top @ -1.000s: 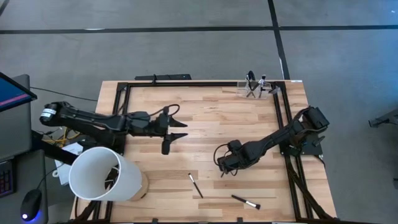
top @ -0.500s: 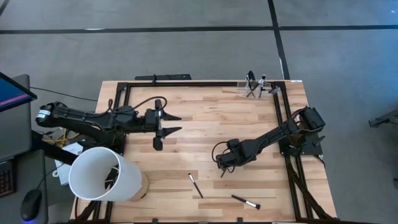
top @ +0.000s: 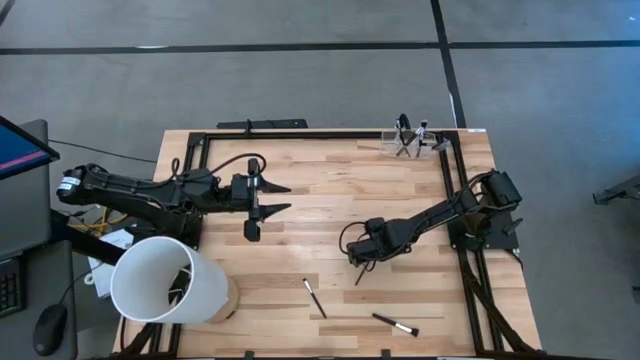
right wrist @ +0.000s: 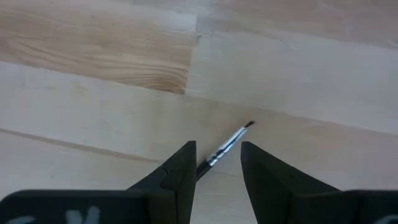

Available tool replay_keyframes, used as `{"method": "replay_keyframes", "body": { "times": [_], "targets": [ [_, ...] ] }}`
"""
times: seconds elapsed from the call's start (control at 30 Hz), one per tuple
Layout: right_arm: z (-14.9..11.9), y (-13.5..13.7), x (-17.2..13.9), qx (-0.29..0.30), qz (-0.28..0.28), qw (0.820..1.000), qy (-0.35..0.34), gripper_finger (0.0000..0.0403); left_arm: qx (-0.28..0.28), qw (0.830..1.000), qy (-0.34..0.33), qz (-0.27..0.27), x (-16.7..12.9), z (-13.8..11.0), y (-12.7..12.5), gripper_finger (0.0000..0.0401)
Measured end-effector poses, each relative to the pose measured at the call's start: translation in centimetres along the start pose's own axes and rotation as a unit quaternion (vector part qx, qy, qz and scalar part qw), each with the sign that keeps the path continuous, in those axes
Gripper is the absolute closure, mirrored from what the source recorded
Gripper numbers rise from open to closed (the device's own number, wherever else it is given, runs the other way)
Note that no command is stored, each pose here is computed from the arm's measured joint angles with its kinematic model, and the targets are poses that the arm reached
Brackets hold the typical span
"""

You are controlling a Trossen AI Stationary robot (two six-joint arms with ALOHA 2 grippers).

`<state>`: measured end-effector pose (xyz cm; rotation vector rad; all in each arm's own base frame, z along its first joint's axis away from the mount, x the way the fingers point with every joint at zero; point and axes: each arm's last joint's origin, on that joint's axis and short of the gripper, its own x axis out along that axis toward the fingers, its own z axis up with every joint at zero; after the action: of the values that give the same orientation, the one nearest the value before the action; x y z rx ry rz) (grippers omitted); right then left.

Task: Put items in baskets/containers
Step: Put the liner brush into the middle section of the transparent organizer

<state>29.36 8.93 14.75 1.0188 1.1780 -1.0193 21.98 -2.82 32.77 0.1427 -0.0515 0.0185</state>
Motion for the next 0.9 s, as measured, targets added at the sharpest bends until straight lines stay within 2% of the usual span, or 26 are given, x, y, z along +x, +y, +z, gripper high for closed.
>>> {"method": "replay_keyframes", "body": {
  "times": [0.53, 0.9],
  "targets": [
    [-0.7, -0.1, -0.1, -0.001, 0.001, 1.0, -0.016, 0.0286, -0.015, 1.0, 0.022, -0.004, 0.0, -0.4, -0.1, 0.0243],
    [-1.4, 0.4, 2.3, -0.009, -0.023, 0.999, -0.028, 0.0286, -0.022, 0.999, 0.037, -0.005, 0.0, -0.7, -0.1, 0.0243]
  ]
}}
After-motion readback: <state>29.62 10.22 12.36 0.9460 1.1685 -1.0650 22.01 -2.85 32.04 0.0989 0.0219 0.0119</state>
